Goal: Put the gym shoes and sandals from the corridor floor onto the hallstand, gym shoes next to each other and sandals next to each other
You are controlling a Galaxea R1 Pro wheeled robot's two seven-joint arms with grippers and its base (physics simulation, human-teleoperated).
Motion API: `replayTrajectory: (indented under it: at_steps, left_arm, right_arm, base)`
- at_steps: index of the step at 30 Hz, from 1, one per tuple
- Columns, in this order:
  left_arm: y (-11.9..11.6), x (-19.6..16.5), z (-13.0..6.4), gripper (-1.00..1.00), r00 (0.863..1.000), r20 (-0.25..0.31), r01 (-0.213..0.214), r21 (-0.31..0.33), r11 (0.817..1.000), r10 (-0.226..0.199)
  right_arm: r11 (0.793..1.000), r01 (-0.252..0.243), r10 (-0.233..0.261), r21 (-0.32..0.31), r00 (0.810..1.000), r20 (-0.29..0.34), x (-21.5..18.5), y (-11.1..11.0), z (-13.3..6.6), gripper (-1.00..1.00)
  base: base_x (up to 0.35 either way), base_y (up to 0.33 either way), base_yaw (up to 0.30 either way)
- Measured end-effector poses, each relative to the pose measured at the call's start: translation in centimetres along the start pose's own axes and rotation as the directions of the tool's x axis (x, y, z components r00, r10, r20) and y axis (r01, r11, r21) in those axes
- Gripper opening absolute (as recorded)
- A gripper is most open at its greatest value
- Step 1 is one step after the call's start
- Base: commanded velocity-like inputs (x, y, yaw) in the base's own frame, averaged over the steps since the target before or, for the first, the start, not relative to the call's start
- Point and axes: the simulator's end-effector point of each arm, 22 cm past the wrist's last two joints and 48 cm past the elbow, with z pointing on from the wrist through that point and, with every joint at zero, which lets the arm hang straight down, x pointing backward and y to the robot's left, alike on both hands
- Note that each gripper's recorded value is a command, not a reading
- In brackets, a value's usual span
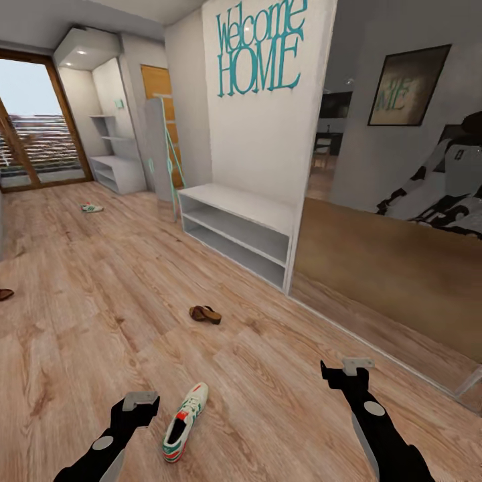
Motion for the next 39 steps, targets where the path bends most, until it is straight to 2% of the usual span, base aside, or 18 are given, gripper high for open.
replayTrajectory:
  at_steps: [11, 18, 21, 22, 23, 32, 39]
  left_arm:
    - [0.0, 0.0, 0.0, 1.00, 1.000, 0.000, -0.001, 0.001, 1.000, 0.001]
    - [-0.1, 0.0, 0.0, 1.00, 1.000, 0.000, -0.010, 0.004, 1.000, 0.010]
    - [-0.3, 0.1, 0.0, 1.00, 1.000, -0.001, -0.025, 0.009, 1.000, 0.026]
    - [-0.4, 0.3, 0.0, 1.00, 0.999, -0.005, -0.053, 0.016, 0.998, 0.054]
    - [-0.5, 0.3, 0.0, 1.00, 0.998, -0.005, -0.056, 0.017, 0.998, 0.056]
    - [-0.4, 0.2, 0.0, 1.00, 0.998, -0.003, -0.057, 0.017, 0.998, 0.057]
    - [-0.6, 1.2, 0.7, 1.00, 0.998, 0.008, -0.057, 0.017, 0.998, 0.057]
  right_arm:
    - [1.000, 0.000, 0.000, 0.000, 1.000, 0.000, 0.0, 0.0, 0.0, 1.00]
    - [1.000, 0.000, 0.000, -0.001, 1.000, -0.001, 0.0, 0.0, 0.0, 1.00]
    - [1.000, 0.000, 0.000, -0.001, 1.000, -0.001, 0.0, 0.0, 0.0, 1.00]
    - [1.000, 0.000, 0.000, 0.000, 1.000, -0.001, 0.0, 0.0, 0.0, 1.00]
    - [1.000, 0.000, 0.000, 0.000, 1.000, -0.001, 0.0, 0.0, 0.0, 1.00]
    - [1.000, 0.000, 0.000, 0.000, 1.000, 0.000, 0.0, 0.0, 0.0, 1.00]
    - [1.000, -0.001, 0.001, 0.001, 1.000, 0.000, 1.4, 0.1, 0.5, 1.00]
  base:
    - [0.061, 0.064, -0.212]
    - [0.005, 0.005, -0.032]
    - [0.001, 0.001, -0.004]
    - [0.000, 0.000, 0.000]
    - [0.000, 0.000, 0.000]
    - [0.000, 0.000, 0.000]
    - [0.000, 0.000, 0.000]
